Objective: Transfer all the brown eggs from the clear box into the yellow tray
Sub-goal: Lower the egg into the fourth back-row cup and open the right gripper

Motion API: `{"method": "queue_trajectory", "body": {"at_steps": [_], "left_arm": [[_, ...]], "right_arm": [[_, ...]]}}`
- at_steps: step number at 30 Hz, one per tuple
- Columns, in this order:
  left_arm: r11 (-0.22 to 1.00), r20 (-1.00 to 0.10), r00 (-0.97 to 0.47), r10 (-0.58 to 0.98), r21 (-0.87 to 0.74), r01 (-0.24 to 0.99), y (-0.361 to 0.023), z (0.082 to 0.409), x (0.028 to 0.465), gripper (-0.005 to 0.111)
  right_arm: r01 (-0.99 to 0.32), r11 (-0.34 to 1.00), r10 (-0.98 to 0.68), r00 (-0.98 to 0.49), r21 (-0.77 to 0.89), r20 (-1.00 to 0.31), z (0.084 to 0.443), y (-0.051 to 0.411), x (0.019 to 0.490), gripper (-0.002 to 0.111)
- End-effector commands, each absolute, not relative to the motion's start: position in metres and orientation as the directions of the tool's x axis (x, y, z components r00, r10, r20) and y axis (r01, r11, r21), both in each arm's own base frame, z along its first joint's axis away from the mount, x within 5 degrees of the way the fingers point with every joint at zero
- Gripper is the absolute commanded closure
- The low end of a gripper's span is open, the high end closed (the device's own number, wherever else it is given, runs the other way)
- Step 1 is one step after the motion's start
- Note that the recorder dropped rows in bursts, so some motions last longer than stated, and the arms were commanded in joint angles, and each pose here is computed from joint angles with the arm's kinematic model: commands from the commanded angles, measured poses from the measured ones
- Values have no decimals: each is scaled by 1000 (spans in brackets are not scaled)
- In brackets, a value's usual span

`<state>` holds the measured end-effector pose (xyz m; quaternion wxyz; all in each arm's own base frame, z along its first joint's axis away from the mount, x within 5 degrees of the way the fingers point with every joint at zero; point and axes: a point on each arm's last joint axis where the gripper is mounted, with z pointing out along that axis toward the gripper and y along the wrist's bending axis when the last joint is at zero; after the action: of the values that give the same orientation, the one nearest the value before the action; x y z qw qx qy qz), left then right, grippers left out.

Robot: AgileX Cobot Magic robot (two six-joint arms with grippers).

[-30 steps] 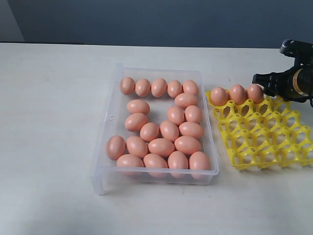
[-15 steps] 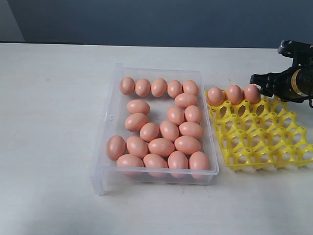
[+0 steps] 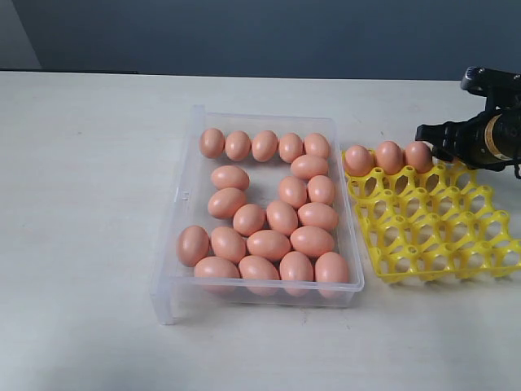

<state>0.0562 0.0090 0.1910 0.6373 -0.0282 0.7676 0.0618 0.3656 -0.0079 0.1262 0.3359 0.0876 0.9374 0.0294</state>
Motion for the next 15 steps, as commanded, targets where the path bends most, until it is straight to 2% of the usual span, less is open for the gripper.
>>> {"method": "queue_trajectory", "body": {"at_steps": [1, 12, 15], "left_arm": [[991, -983, -180, 34, 56, -120, 9, 190, 57, 95], [991, -983, -180, 34, 56, -120, 9, 190, 57, 95], [991, -983, -180, 34, 56, -120, 9, 190, 57, 95]], "right_arm": [[137, 985, 174, -756, 107, -631, 128, -10, 367, 58], [115, 984, 174, -794, 138, -582, 117, -5, 354, 58], [112, 984, 174, -784, 140, -596, 125, -5, 351, 58]]}}
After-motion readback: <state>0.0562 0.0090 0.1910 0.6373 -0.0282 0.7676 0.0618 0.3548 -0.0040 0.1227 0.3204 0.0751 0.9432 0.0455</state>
